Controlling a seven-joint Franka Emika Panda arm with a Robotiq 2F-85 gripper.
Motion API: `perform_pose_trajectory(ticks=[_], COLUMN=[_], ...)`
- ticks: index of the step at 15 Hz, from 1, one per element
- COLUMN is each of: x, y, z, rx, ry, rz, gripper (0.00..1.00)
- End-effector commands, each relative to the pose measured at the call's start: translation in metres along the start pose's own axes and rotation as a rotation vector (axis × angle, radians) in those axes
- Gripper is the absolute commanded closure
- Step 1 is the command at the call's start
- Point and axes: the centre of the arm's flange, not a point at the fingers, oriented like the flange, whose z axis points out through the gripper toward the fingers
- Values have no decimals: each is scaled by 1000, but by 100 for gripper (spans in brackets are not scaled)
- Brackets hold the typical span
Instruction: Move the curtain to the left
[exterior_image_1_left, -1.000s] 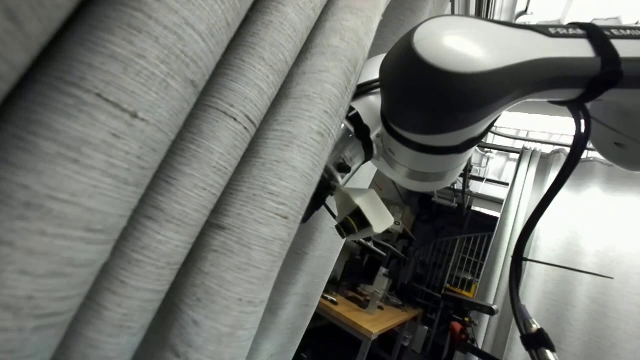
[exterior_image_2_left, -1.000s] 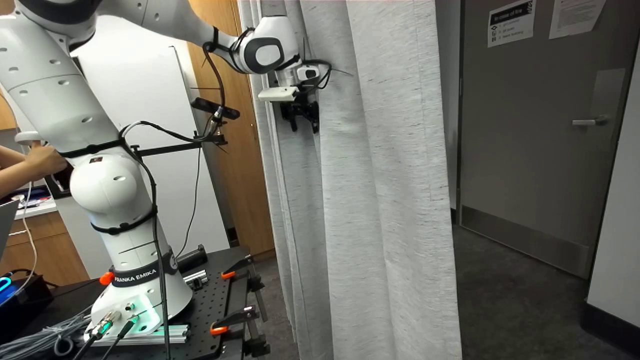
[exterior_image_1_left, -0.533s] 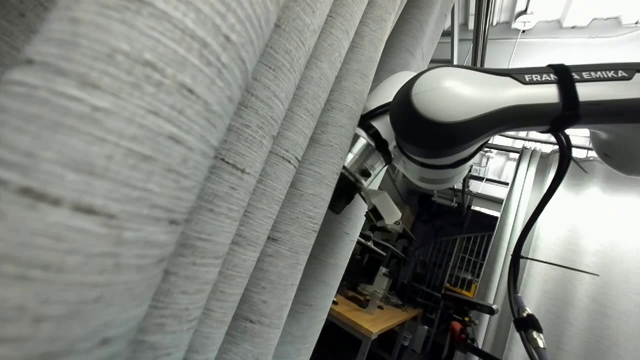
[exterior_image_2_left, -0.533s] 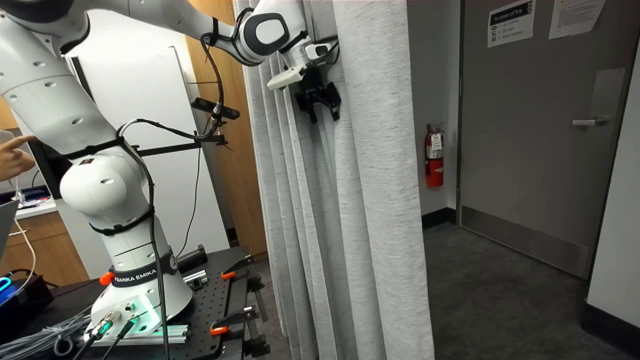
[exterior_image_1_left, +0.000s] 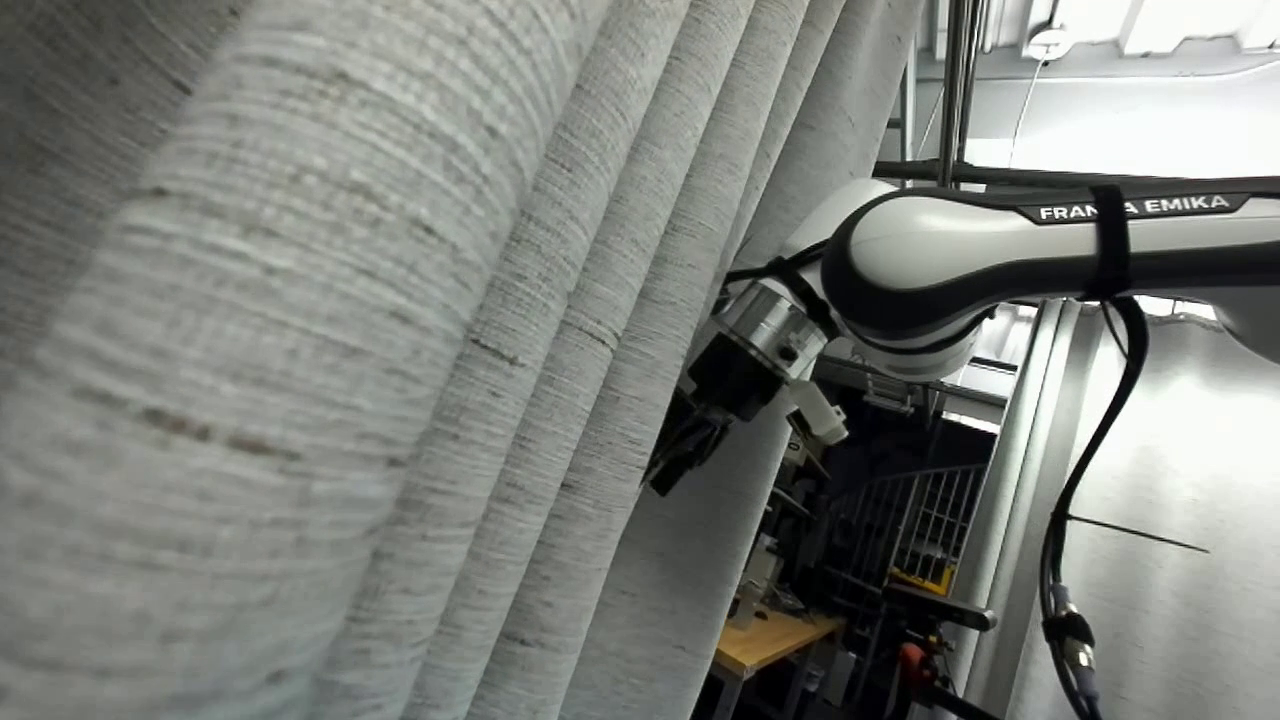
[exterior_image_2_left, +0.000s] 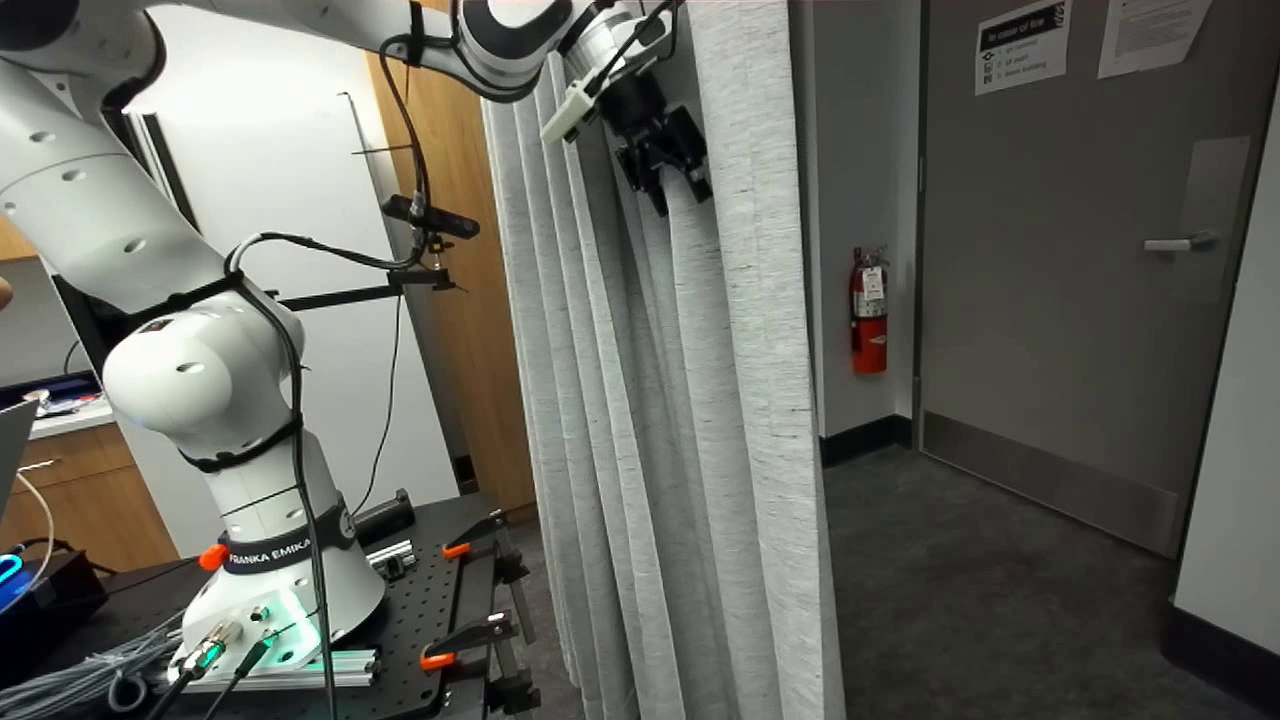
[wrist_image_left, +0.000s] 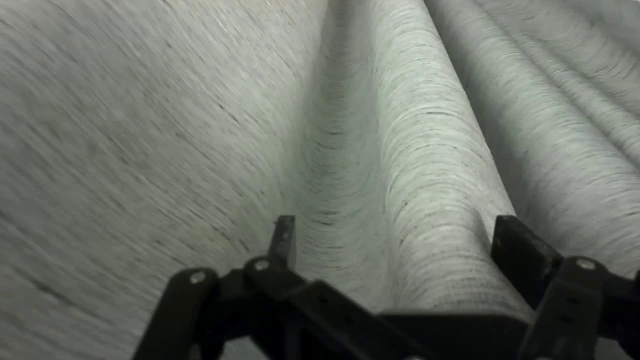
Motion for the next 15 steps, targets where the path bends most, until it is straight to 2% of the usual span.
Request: perform_pose_trajectory(ticks=[1,4,7,8,15], x=[-28,-48,-72,-51,-64], y=[43,80,97,97,100], z=[-18,-29,-27,-23,-19], rx=[-55,-86,-62,-67,-66], ry=[-25,-20,-33,-16,-30], rz=[153,289,410,344,392], gripper=[0,0,0,0,0])
